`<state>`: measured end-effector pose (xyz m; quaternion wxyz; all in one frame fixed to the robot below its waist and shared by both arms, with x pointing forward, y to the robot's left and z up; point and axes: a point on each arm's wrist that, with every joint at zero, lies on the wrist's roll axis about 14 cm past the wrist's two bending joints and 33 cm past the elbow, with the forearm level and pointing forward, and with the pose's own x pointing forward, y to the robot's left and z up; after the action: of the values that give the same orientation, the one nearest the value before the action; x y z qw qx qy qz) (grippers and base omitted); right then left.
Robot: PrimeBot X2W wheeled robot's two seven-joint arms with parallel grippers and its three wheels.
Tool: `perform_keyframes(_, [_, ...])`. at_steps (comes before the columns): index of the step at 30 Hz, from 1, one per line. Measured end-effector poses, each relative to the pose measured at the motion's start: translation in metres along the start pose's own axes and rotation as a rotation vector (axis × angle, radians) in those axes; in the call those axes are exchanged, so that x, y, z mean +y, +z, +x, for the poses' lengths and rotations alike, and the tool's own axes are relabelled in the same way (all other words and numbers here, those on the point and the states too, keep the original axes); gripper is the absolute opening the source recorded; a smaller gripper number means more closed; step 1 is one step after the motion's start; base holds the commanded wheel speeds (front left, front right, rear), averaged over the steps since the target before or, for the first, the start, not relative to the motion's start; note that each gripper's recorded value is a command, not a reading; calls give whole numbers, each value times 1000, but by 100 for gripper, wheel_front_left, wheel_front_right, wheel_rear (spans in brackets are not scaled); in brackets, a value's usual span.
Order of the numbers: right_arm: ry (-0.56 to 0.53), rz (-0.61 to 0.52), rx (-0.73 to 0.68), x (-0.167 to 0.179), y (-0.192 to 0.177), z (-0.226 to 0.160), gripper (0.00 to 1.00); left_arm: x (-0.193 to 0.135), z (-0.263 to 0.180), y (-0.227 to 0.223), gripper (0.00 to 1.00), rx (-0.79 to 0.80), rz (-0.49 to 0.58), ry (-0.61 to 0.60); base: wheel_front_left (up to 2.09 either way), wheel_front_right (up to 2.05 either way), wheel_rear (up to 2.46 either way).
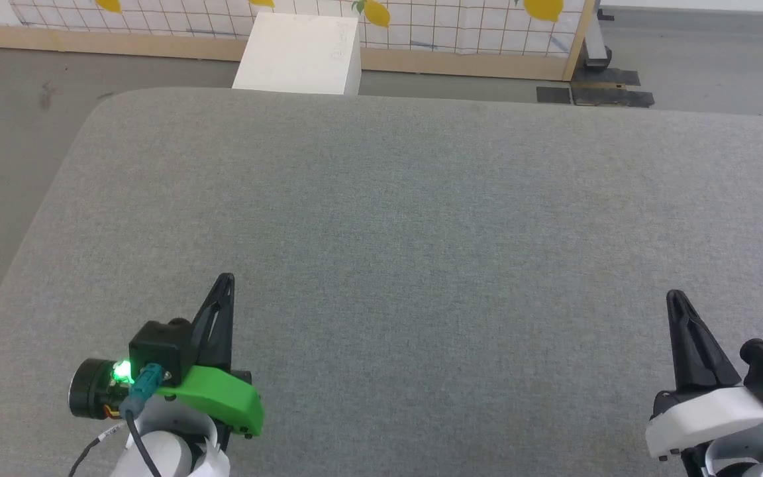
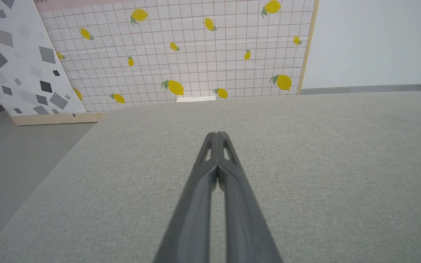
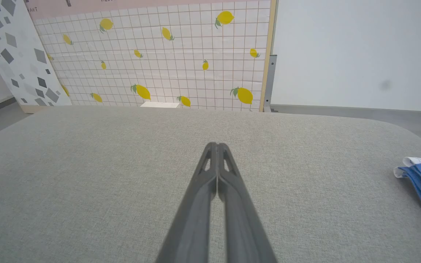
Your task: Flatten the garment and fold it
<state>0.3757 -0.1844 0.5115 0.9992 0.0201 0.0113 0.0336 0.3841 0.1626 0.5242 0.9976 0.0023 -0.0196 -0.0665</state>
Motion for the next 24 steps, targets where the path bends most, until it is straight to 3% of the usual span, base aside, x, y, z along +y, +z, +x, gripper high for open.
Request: perform_keyframes(24, [13,-21,3,5,1,-3,0,0,1,8,0,-19,16,19,0,0,0])
